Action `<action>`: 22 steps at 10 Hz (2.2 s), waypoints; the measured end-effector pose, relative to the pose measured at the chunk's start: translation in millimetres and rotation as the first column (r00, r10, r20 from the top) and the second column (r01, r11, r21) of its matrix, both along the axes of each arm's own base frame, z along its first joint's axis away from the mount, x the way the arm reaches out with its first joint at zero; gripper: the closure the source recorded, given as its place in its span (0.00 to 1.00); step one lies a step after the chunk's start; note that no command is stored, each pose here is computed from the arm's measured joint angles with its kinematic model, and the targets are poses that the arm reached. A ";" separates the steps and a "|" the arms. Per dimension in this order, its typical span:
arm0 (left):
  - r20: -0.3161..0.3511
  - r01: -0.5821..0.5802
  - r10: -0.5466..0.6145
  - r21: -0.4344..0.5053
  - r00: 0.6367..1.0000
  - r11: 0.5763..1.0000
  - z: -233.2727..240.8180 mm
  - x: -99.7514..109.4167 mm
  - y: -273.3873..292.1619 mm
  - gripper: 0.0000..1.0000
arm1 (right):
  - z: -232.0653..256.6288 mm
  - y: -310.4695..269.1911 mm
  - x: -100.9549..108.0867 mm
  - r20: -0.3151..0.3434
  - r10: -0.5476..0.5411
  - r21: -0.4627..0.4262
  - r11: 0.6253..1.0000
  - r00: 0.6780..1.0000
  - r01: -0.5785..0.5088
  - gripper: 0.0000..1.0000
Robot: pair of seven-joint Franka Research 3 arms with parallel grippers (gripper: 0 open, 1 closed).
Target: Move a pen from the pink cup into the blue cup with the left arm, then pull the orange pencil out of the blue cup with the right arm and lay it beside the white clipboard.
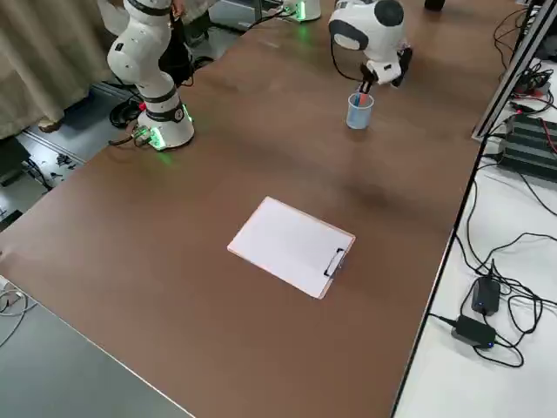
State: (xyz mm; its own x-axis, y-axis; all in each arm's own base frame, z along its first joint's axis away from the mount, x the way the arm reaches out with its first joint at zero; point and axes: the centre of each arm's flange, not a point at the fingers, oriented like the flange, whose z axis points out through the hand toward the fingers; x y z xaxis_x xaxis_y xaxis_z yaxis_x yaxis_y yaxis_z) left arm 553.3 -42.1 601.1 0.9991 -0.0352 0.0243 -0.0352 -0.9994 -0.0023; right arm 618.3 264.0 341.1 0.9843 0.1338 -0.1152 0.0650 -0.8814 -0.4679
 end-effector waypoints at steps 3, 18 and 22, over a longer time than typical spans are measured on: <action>0.004 -0.025 0.025 0.002 1.000 1.000 0.9 0.6 3.4 0.00 | 40.0 -40.1 12.1 0.013 -0.014 -0.027 1.000 1.000 0.015 0.83; 0.015 -0.033 0.033 -0.001 0.999 0.999 5.9 3.3 7.2 0.00 | -73.9 -228.8 47.9 -0.266 0.096 -0.346 0.919 0.959 -0.188 0.83; 0.011 -0.033 0.033 0.000 0.999 0.999 3.5 4.5 7.0 0.00 | -103.5 -230.9 66.8 -0.152 0.087 -0.381 0.914 0.985 -0.140 0.83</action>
State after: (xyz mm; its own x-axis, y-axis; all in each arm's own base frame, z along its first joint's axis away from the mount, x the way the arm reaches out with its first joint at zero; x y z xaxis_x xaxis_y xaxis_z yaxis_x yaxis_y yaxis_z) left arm 557.8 -35.1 604.5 0.9994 -0.0023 0.0354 -0.0022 -1.0000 -0.0024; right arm 685.1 33.1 237.6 0.9383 0.1623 -0.3055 0.1377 -0.9854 -0.1004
